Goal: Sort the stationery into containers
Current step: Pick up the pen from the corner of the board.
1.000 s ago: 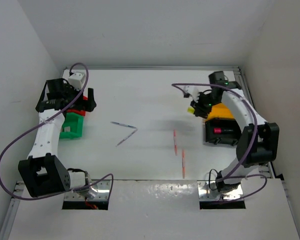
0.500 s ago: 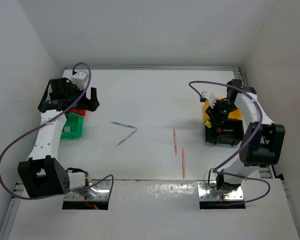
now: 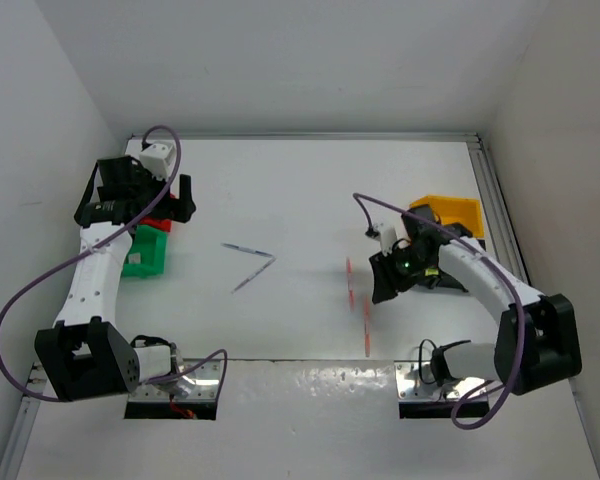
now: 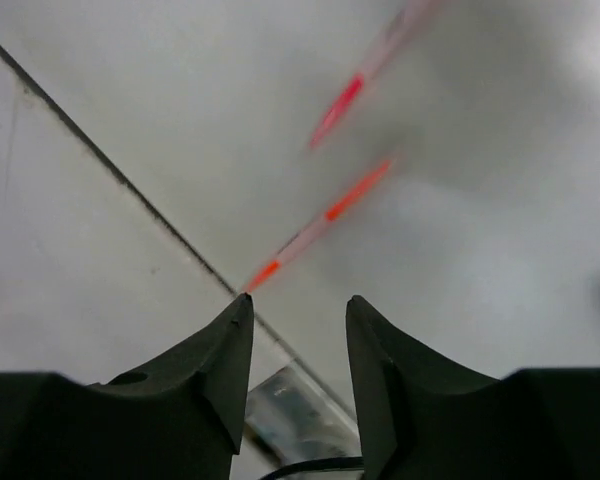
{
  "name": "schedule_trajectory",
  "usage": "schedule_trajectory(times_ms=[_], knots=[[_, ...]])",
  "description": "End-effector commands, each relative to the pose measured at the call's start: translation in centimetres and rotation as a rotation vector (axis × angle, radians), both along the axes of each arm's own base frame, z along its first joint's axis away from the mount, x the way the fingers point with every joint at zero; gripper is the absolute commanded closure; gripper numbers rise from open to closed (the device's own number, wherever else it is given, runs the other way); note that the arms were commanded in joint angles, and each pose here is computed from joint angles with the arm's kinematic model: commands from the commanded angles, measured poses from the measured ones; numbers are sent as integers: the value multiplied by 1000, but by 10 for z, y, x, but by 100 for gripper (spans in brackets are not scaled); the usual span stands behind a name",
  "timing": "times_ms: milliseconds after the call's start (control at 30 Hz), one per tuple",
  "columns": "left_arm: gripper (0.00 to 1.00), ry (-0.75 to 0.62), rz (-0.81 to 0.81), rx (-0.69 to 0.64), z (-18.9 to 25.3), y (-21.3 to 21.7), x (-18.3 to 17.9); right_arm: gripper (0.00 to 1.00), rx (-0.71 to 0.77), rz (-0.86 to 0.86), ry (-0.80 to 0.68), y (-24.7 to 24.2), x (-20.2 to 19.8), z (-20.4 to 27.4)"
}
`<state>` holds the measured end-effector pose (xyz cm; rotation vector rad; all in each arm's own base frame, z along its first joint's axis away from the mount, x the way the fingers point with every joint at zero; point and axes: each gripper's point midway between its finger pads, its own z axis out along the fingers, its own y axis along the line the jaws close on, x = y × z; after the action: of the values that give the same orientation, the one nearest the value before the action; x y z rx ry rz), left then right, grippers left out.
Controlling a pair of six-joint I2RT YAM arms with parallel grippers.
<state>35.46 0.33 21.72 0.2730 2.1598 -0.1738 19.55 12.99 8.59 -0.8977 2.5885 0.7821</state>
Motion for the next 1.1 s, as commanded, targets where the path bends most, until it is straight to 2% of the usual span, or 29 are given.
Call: schedule_trajectory(times_ms=[0, 33, 100, 300, 400, 600, 700, 867, 1067], knots=[[0, -52, 9, 12, 19, -1, -3, 59, -92, -282, 216, 5, -27, -36], [0, -50, 11, 16, 17, 0, -4, 60, -178, -372, 207, -5, -24, -46], [0, -51, 13, 17, 18, 0, -6, 61, -246, -387, 209, -5, -33, -57], [0, -52, 23, 26, 17, 2, -7, 60, -275, -394, 181, 19, -34, -59], [0, -52, 25, 25, 17, 2, -7, 60, -341, -401, 161, 17, -33, -70], [0, -70, 25, 23, 22, 1, -9, 64, -407, -369, 174, 24, -29, -80], [0, -72, 32, 33, 22, 3, -9, 68, -414, -352, 191, 28, -29, -87], [0, -69, 34, 40, 22, 4, -11, 80, -428, -334, 213, 29, -31, -95], [0, -65, 37, 30, 17, 4, -10, 86, -432, -345, 222, 24, -31, -99]])
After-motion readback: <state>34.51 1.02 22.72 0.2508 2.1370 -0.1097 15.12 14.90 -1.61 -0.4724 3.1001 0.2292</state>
